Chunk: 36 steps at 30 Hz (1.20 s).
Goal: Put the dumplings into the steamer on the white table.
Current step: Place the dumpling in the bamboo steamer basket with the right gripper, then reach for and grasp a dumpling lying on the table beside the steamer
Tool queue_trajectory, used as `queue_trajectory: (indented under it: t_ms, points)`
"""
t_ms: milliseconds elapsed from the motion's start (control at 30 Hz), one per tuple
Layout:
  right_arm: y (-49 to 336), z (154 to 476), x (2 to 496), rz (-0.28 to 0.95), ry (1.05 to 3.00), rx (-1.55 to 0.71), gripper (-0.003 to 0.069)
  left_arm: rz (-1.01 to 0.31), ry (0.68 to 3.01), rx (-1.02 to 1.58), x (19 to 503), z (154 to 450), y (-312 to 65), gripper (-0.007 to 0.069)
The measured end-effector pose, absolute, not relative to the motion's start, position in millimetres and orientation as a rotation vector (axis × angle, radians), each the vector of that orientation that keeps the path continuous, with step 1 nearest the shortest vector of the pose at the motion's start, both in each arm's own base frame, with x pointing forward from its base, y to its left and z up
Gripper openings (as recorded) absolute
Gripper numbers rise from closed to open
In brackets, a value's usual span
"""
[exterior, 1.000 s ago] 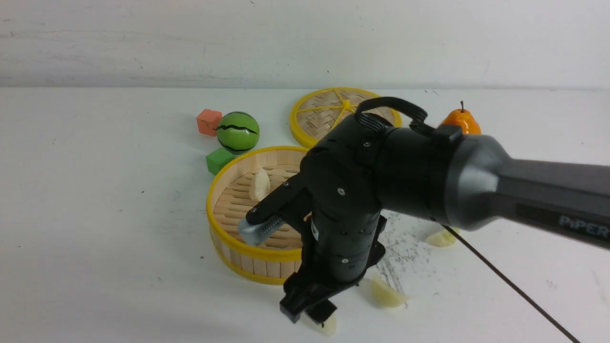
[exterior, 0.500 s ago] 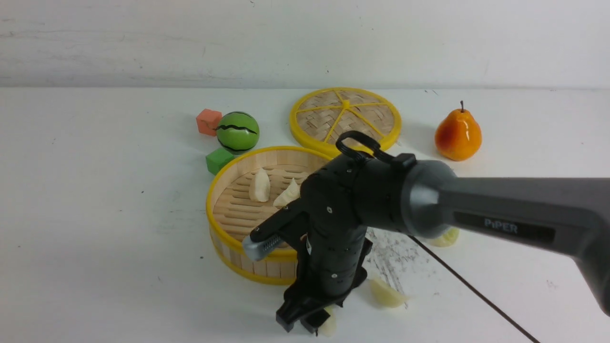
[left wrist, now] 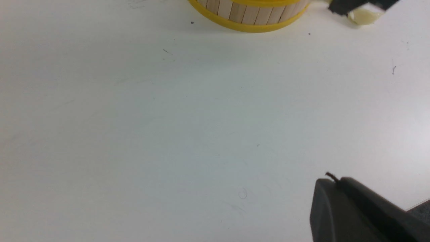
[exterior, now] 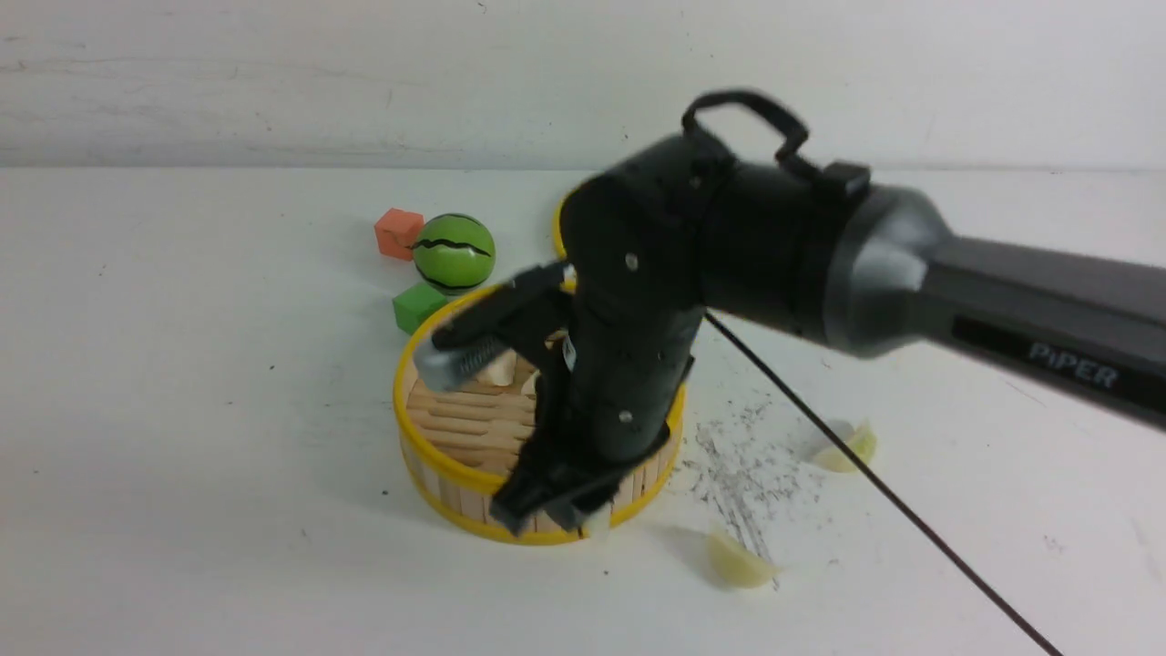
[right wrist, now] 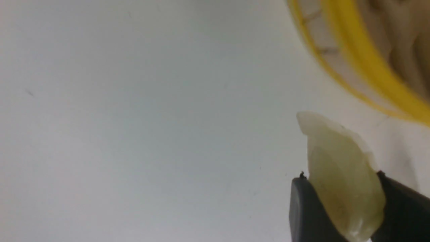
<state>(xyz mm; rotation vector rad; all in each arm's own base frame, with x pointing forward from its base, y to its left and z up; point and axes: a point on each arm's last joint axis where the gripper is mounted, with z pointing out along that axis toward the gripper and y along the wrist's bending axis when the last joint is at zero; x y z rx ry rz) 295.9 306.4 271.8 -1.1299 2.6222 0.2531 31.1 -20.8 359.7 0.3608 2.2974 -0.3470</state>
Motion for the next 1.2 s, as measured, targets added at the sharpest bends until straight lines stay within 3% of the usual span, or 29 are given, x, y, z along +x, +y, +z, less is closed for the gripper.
queue_trajectory:
  t_ms: [100,233,567,700,833,900,1000,1200]
  points:
    - [315,302,309,0.286,2.542,-1.007,0.0240,-0.343,2.297,0.360,31,360,-21,-0.0008]
    - [328,297,330,0.273,2.541,-0.899,0.0240,-0.344,2.297,0.362,31,360,-21,-0.0005]
    - [346,217,379,0.261,2.724,-0.619,0.0240,-0.346,2.297,0.362,31,360,-21,0.0001]
    - [344,209,387,0.268,2.728,-0.563,0.0245,-0.346,2.297,0.362,31,360,-21,0.0003]
    - [344,209,387,0.276,2.738,-0.553,0.0319,-0.346,2.297,0.362,31,360,-21,0.0003]
    - [343,214,385,0.286,2.757,-0.555,0.0417,-0.346,2.297,0.362,31,360,-21,0.0006]
    - [340,228,382,0.266,2.760,-0.628,0.0494,-0.346,2.297,0.362,31,360,-21,0.0006]
    - [327,293,362,0.297,2.615,-0.806,0.0519,-0.346,2.297,0.362,31,360,-21,0.0008]
